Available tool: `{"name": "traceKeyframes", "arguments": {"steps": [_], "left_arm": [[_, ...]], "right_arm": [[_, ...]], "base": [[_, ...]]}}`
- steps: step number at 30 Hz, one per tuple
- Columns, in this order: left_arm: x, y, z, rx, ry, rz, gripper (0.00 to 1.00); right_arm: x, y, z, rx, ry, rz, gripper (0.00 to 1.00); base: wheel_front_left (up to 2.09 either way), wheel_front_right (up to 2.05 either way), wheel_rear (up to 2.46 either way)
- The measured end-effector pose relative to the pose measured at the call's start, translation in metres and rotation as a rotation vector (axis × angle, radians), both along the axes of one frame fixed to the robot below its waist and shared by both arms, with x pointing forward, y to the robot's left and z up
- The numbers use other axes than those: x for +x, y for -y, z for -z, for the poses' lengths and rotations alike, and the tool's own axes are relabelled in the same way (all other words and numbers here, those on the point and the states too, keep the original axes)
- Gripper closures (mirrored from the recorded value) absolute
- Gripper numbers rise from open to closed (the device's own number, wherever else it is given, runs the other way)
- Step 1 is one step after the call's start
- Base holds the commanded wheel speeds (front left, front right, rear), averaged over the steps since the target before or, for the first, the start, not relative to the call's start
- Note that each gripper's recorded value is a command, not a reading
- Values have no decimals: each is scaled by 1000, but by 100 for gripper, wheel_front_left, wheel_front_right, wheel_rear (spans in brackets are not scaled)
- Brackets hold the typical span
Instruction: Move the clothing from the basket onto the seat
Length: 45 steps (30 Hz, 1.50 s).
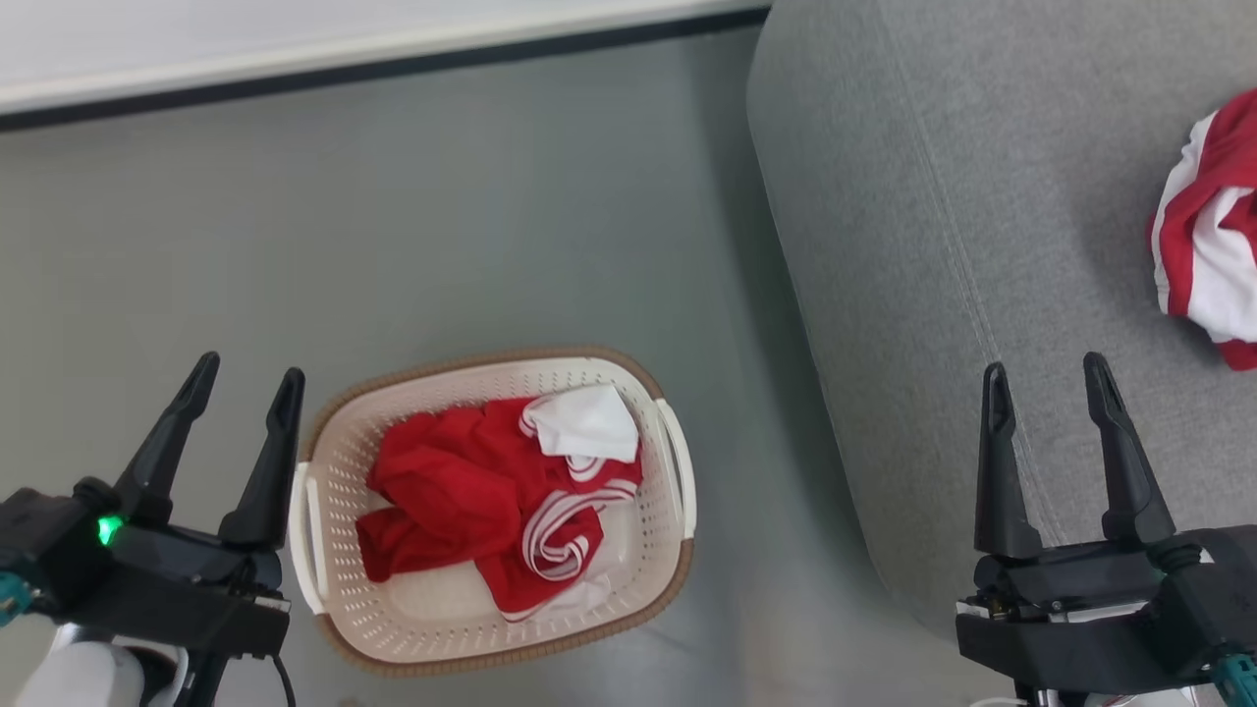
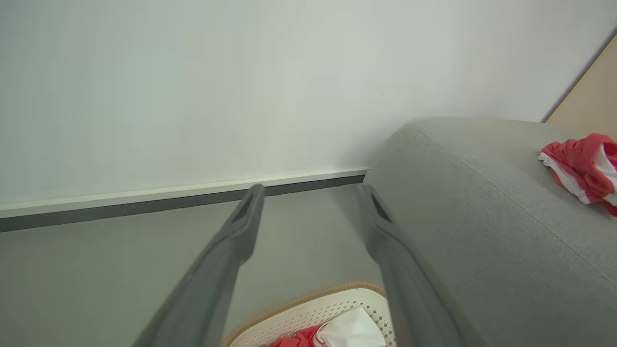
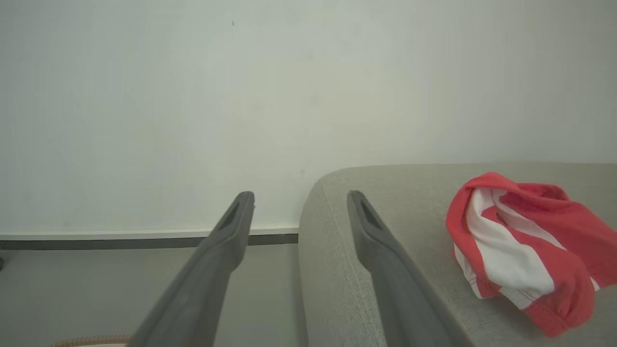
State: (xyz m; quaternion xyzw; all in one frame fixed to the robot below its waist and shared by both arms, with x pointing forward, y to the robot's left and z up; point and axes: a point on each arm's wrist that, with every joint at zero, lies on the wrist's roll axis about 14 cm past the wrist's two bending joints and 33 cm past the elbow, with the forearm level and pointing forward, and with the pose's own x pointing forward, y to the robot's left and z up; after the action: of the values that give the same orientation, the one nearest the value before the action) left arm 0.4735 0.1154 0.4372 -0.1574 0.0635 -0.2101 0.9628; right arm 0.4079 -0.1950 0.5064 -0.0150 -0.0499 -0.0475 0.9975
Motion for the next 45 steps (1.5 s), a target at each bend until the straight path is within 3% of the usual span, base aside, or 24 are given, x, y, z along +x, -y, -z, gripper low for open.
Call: {"name": "traceKeyframes", "arguments": {"steps": [12,22,33,45], "left_arm": [[15,36,67,55,-116,172,0],[21,76,127,84,-217,315,0],[-2,114,194,114,-381,458,0],[-12,123,257,200,-504,544,0]], "right_arm": [[12,-4,38,77,-90,28,0],[25,-6,62,77,-141,29,0],[28,-3,73,82,-170,42,0],[27,-5,84,90,-209,49,0]], "base": [[0,0,0],[0,0,0],[0,0,0],[0,0,0]]}}
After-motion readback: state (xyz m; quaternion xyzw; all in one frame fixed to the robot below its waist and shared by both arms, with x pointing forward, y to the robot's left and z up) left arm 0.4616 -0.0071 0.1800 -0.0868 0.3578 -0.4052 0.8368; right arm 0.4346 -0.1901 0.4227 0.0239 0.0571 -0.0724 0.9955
